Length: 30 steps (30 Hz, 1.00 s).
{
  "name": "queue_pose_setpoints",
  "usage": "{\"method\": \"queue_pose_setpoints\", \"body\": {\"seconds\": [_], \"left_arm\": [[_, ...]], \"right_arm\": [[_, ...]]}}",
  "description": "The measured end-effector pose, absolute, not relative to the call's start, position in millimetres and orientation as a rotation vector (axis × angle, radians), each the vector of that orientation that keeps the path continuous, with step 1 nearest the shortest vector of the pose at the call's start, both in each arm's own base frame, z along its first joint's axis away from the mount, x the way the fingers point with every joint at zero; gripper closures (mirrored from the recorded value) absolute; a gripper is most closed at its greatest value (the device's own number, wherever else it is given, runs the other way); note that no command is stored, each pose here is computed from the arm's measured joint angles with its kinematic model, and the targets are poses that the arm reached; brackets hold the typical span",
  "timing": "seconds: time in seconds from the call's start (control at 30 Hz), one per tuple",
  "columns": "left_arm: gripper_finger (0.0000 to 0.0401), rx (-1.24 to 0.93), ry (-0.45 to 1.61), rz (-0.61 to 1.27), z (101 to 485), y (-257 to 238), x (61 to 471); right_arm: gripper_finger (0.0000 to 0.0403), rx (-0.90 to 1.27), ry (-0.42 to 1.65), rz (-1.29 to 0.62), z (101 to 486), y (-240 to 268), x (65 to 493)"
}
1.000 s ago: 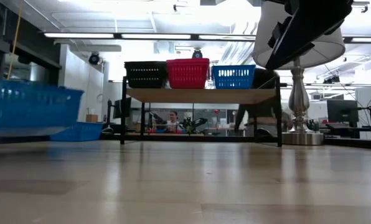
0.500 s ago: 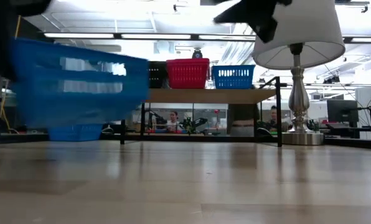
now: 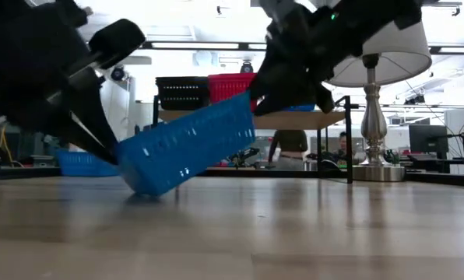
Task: Stack baskets on shelf by color
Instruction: Stack the bottom blue bin on top of the blue bin on the shelf
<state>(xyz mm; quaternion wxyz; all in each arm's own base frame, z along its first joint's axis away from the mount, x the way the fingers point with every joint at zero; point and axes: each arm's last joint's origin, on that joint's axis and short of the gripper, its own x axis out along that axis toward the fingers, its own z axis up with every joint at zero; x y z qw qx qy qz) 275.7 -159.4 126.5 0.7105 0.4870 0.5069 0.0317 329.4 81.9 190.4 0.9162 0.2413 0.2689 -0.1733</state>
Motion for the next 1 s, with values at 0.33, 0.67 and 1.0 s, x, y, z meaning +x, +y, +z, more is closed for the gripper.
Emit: {"method": "queue_pose_setpoints", "body": {"seconds": [0.33, 0.67, 1.0], "left_arm": [[0.04, 1.067, 1.109, 0.007, 123.6, -154.2, 290.1], [0.0398, 1.073, 1.112, -0.005, 139.2, -158.4, 299.8], [0.0396, 1.065, 1.105, 0.004, 141.8, -157.7, 302.9]], "right_arm": [[0.0269, 0.499, 0.53, -0.376, 185.7, 74.8, 336.0], [0.0269, 0.372, 0.519, -0.404, 212.8, 83.3, 345.6], [0.0269, 0.401, 0.628, -0.455, 206.7, 86.8, 340.7]]}}
